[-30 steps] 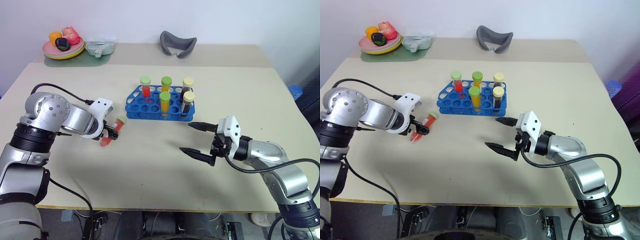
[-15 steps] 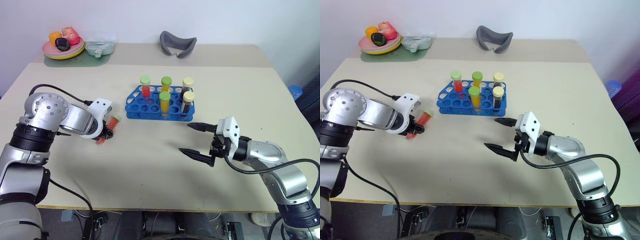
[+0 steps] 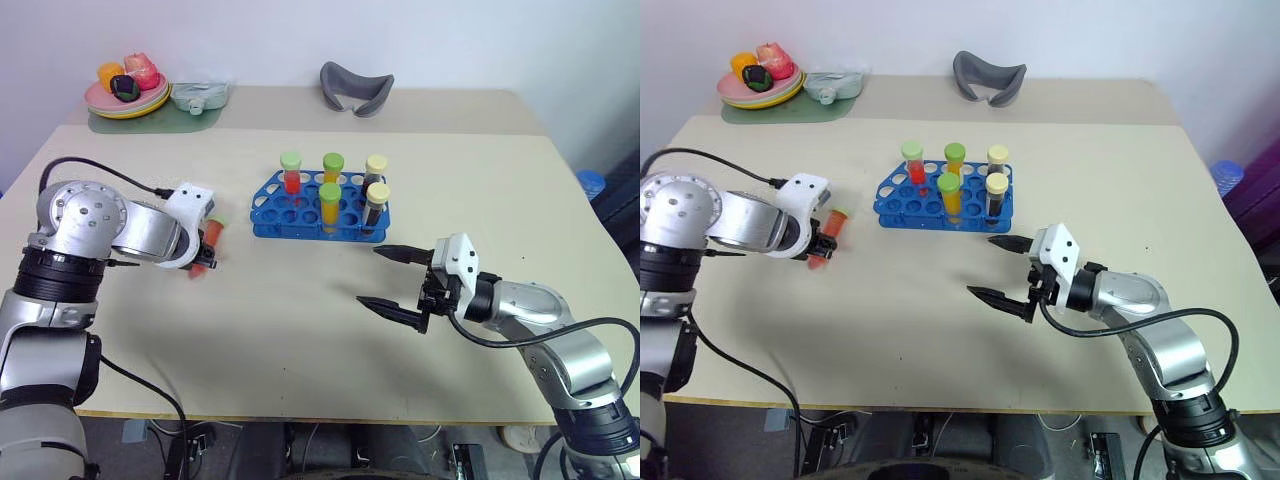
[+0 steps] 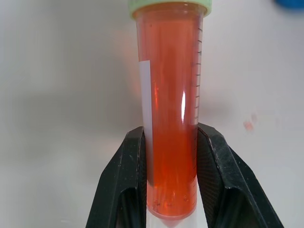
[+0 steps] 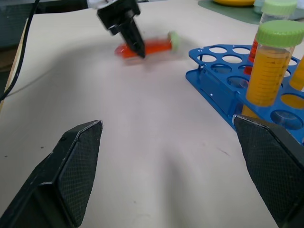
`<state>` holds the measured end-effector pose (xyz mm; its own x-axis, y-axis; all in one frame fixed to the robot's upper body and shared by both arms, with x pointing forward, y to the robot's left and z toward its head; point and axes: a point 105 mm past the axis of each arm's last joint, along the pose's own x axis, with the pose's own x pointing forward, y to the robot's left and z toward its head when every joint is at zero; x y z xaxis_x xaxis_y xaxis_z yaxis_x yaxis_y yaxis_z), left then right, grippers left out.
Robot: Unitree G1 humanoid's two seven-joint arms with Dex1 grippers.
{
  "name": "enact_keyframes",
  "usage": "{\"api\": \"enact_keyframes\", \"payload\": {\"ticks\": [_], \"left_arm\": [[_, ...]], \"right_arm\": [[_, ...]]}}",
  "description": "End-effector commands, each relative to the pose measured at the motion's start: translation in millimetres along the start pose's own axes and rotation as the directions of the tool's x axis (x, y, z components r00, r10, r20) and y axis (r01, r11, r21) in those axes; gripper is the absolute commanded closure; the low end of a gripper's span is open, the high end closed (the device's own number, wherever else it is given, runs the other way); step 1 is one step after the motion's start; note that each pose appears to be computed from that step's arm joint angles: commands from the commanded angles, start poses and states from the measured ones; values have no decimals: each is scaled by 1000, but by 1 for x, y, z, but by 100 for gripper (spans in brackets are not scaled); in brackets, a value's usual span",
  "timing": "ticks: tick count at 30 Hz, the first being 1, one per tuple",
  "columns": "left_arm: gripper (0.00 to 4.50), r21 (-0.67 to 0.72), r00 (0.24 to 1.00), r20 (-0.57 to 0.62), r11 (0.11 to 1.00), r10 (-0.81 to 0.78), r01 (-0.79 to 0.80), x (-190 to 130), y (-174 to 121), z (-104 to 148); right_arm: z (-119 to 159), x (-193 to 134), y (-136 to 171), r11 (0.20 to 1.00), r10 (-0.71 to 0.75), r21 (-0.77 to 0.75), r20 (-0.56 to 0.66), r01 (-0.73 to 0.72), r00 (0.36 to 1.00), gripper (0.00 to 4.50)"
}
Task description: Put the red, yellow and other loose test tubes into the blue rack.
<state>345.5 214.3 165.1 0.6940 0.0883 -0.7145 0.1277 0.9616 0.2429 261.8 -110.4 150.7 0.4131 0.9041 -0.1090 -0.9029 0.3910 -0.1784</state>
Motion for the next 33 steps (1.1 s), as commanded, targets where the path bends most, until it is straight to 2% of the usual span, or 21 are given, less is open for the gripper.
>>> {"api": "enact_keyframes", "payload": {"ticks": [1,2,4,7,9,11,14,18,21,26,33], "left_arm": [[356,-109,867,448,975,220,-192,-42,25,64],[356,-161,784,578,973,227,-164,-54,24,79],[356,-204,611,758,972,229,-112,-77,18,96],[356,-161,369,908,978,198,-130,-96,-4,99],[356,-170,302,934,981,191,-95,-93,-16,91],[356,-138,272,952,990,139,-23,-83,-36,84],[356,-46,242,969,999,46,-5,-65,-77,74],[356,-31,275,961,999,22,30,-41,-96,62],[356,17,289,957,1000,-15,-2,-26,-107,56],[356,28,294,955,999,-37,36,-12,-121,50],[356,30,302,953,999,-35,22,-2,-123,39]], "right_arm": [[10,1,0,999,6,-32,31,-5,999,0],[10,1,0,1000,6,-31,31,-5,1000,0],[9,2,0,1000,2,-29,34,-2,999,0],[11,5,-5,999,-35,-23,57,37,998,0],[13,6,-9,998,-65,-21,73,66,995,0],[14,6,-14,994,-103,-16,88,105,991,0],[12,3,-16,991,-133,-17,85,135,988,0],[10,0,-15,989,-146,-14,79,147,986,0],[9,-1,-16,988,-153,-14,77,155,985,0],[8,-1,-15,987,-158,-12,76,160,984,0],[9,-3,-16,986,-166,-13,77,168,983,0]]}}
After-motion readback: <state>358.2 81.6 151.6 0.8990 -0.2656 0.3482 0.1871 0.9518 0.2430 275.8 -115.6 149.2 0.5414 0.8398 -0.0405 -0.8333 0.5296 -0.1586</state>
